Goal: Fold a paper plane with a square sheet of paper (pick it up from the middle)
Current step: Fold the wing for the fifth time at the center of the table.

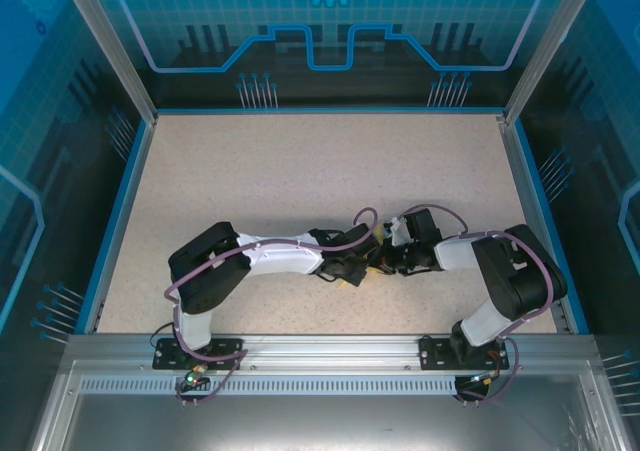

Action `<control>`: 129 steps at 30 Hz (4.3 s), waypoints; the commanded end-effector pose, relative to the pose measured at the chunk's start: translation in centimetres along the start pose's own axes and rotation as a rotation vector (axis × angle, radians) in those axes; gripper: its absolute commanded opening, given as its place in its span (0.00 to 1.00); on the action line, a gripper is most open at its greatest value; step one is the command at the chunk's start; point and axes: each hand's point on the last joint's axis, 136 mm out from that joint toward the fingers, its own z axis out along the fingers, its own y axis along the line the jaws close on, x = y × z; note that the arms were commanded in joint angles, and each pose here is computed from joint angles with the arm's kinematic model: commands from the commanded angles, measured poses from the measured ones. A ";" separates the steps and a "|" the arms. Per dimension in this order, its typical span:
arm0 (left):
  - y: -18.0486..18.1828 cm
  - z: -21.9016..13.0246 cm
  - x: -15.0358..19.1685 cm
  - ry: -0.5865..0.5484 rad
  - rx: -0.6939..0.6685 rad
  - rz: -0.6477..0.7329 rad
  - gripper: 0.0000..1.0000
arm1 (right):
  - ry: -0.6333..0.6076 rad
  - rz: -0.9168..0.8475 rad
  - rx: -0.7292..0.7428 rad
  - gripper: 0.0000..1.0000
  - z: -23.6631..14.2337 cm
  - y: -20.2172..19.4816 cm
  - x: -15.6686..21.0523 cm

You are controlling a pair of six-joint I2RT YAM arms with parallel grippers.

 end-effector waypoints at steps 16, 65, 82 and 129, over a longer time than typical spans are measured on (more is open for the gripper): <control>0.5 0.7 1.6 0.051 0.002 0.060 0.13 | 0.020 0.068 0.056 0.07 -0.4 -1.9 1.1; 0.1 2.1 2.6 0.071 0.089 0.072 0.15 | -0.089 0.077 -0.193 0.39 -4.7 2.7 -2.3; -0.1 2.4 3.0 0.087 0.105 0.080 0.15 | -0.046 0.102 -0.226 0.38 -3.7 2.4 -1.9; -0.4 -1.8 1.1 0.031 0.197 0.042 0.29 | -0.020 0.082 0.096 0.01 -2.9 -3.2 -0.5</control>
